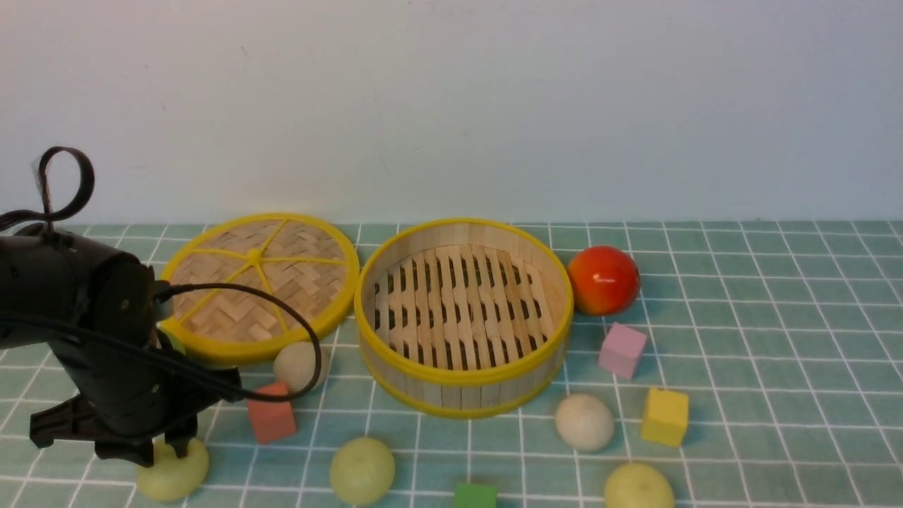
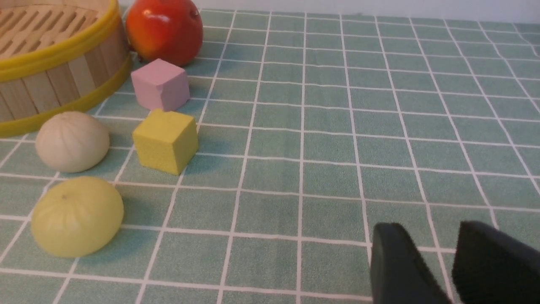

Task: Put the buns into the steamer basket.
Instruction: Use the left arm to grab a steamed stuffed bun, then use the left arm to put the steamed stuffed bun into the steamer

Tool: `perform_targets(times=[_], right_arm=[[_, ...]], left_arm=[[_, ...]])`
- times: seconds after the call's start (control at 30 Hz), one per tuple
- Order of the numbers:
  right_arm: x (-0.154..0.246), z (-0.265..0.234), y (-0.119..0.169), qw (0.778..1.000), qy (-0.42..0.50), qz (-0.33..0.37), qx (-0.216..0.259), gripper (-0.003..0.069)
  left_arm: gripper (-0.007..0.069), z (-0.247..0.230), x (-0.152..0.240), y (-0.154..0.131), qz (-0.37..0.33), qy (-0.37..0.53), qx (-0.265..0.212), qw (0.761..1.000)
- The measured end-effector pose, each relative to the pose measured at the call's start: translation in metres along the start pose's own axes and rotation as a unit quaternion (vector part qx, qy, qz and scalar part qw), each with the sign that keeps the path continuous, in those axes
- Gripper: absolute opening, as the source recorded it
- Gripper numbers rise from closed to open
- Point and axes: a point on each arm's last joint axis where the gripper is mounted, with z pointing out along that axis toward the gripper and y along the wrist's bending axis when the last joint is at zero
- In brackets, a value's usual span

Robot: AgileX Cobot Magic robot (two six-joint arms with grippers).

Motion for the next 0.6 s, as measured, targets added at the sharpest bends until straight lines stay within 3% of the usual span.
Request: perform_targets(times=[0.13, 0.23, 0.43, 0.6], right_arm=[[0.000, 0.000, 0.000, 1.000, 0.000, 0.000, 0.000, 0.0239], [0.000, 0.000, 0.000, 1.000, 0.000, 0.000, 0.000, 0.0239], [0.000, 0.000, 0.000, 1.000, 0.000, 0.000, 0.000, 0.0239], [0.000, 0.000, 0.000, 1.000, 0.000, 0.000, 0.000, 0.0239]], left_arm=[[0.0147, 0.000, 0.000, -0.001, 0.001, 0.002, 0.005, 1.000], [-0.0001, -0.001, 0.001, -0.002, 0.000, 0.008, 0.011, 1.000], [-0.0013, -0.023, -0.011, -0.011, 0.003, 0.026, 0.029, 0.999], [-0.0013, -0.085, -0.043, -0.035, 0.005, -0.015, 0.116, 0.993]])
